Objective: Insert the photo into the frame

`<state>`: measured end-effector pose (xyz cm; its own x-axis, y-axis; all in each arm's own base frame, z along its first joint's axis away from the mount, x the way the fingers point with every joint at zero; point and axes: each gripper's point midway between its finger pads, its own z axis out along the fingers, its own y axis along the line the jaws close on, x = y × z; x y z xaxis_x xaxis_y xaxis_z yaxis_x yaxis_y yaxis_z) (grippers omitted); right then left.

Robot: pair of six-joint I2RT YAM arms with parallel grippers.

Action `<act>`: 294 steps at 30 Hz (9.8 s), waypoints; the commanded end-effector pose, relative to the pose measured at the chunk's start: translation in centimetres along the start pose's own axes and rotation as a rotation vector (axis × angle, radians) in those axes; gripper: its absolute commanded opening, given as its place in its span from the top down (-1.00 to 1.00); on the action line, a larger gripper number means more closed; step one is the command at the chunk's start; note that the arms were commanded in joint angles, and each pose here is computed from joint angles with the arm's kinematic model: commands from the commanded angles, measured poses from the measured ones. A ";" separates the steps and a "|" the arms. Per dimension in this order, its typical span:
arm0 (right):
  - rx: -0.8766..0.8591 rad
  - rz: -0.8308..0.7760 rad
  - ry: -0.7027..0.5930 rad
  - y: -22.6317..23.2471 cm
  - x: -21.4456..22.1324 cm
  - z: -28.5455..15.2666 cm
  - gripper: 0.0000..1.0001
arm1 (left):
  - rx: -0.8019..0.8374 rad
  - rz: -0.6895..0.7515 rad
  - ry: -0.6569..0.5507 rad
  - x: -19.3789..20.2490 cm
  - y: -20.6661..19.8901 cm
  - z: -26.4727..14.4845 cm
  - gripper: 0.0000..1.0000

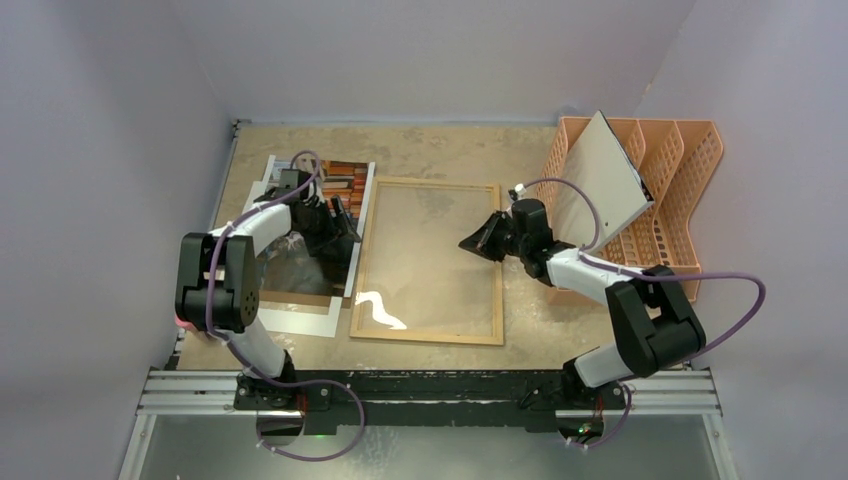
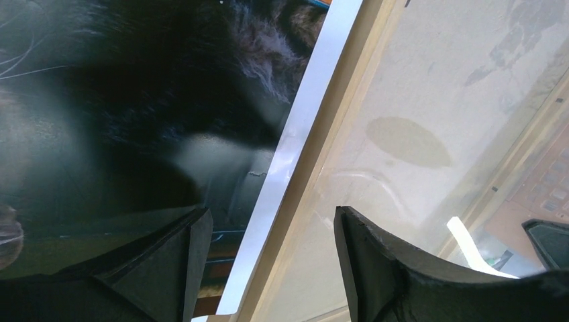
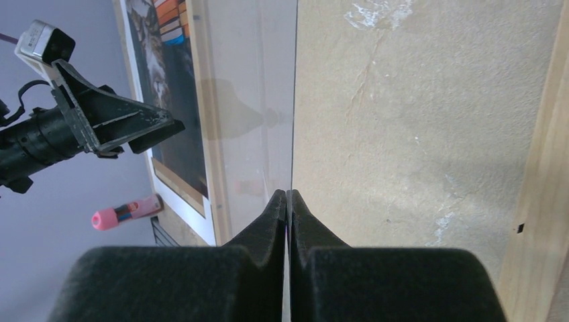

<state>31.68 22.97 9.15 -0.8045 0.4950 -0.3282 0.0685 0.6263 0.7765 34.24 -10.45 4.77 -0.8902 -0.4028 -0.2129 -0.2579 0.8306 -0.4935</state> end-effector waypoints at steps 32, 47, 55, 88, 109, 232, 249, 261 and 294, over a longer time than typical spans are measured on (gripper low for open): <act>0.103 -0.088 0.012 -4.1 0.1 0.6 1.00 | 0.019 0.087 0.011 0.0 -1.5 1.5 -0.17; 0.002 -0.150 0.044 -3.0 0.6 1.0 1.00 | 0.025 0.105 0.012 0.2 -2.1 2.3 -0.01; -0.107 -0.175 0.090 -1.6 1.6 1.1 0.90 | 0.021 0.114 0.015 0.3 -2.3 2.7 -0.01; 0.091 -0.089 0.136 -2.1 1.0 -0.5 -0.43 | -0.193 0.086 -0.050 1.2 1.5 4.4 0.37; 0.515 -0.185 -0.086 -6.5 -4.5 -4.4 -0.59 | -0.032 0.074 0.017 1.6 -2.2 3.7 0.09; 0.160 -0.154 0.388 12.3 27.6 11.7 -0.17 | -0.529 -0.384 -0.059 14.1 12.5 -3.6 0.84; 0.019 -0.052 0.376 13.6 27.3 11.2 -0.16 | -0.533 -0.361 -0.004 15.2 12.4 -3.2 0.92; 0.271 -0.096 0.238 9.8 25.5 12.7 -0.13 | -0.550 -0.358 -0.032 14.7 12.6 -3.5 0.93; -0.417 -0.055 0.427 18.9 27.6 9.7 -0.09 | -0.505 -0.331 0.106 16.5 11.9 -2.2 1.00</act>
<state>17.25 52.78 6.12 -0.9757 0.1720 -0.1357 -0.0468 0.4416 0.8960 19.43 -3.50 0.53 -0.7207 -0.6558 -0.2246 -0.6646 0.7458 -0.0454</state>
